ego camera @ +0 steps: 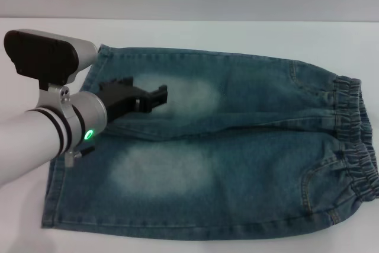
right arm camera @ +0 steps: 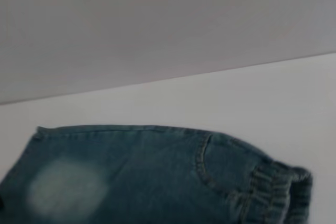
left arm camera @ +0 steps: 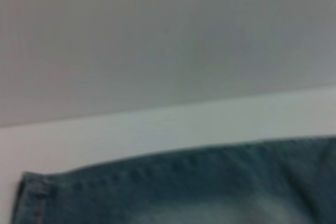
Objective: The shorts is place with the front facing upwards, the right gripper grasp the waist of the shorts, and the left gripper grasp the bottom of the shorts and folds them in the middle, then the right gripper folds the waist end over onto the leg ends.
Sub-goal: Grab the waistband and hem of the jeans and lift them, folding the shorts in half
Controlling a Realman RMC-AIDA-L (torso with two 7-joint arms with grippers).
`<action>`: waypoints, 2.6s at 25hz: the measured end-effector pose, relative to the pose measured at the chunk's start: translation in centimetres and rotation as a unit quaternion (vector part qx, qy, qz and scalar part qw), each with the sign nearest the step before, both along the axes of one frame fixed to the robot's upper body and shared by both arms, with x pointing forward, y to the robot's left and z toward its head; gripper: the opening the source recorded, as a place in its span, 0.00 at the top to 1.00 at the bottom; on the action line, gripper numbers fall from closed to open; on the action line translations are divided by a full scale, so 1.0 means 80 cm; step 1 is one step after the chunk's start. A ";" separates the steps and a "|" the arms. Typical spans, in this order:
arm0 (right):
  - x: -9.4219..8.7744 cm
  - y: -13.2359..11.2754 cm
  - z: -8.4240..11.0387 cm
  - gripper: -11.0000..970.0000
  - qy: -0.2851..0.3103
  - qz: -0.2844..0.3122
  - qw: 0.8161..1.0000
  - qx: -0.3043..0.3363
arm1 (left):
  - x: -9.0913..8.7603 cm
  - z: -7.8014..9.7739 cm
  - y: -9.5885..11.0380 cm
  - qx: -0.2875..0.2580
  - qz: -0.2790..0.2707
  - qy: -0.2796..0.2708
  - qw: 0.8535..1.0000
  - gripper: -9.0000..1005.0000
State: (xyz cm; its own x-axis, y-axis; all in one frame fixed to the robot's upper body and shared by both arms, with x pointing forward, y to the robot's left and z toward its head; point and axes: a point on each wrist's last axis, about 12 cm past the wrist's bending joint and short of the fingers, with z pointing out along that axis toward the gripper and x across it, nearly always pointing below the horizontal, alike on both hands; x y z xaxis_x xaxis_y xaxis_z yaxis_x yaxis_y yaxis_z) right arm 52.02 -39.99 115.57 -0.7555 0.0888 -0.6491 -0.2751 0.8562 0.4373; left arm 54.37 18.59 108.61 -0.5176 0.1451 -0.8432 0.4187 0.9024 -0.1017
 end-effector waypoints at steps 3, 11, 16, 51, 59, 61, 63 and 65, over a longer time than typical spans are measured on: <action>-0.013 -0.003 -0.006 0.35 0.000 -0.002 1.000 0.017 | -0.004 0.015 0.002 0.018 -0.020 0.027 0.999 0.21; -0.063 -0.009 -0.033 0.35 0.014 0.000 0.997 0.077 | -0.016 0.042 0.010 0.098 -0.023 0.104 0.989 0.22; -0.082 -0.017 -0.041 0.35 0.020 -0.009 0.996 0.092 | -0.026 0.067 0.015 0.142 0.013 0.128 0.982 0.23; -0.087 -0.017 -0.049 0.35 0.002 -0.014 0.993 0.117 | -0.058 0.053 0.044 0.211 0.091 0.362 0.904 0.29; -0.086 -0.018 -0.049 0.35 0.002 -0.012 0.993 0.114 | -0.053 0.048 0.036 0.226 0.092 0.383 0.891 0.31; -0.086 -0.018 -0.049 0.35 0.001 -0.012 0.993 0.114 | -0.054 0.050 0.035 0.226 0.092 0.383 0.891 0.31; -0.086 -0.018 -0.049 0.35 0.001 -0.011 0.993 0.113 | -0.054 0.050 0.035 0.225 0.092 0.382 0.891 0.32; -0.086 -0.018 -0.049 0.35 0.000 -0.011 0.994 0.113 | -0.053 0.051 0.034 0.225 0.093 0.382 0.892 0.36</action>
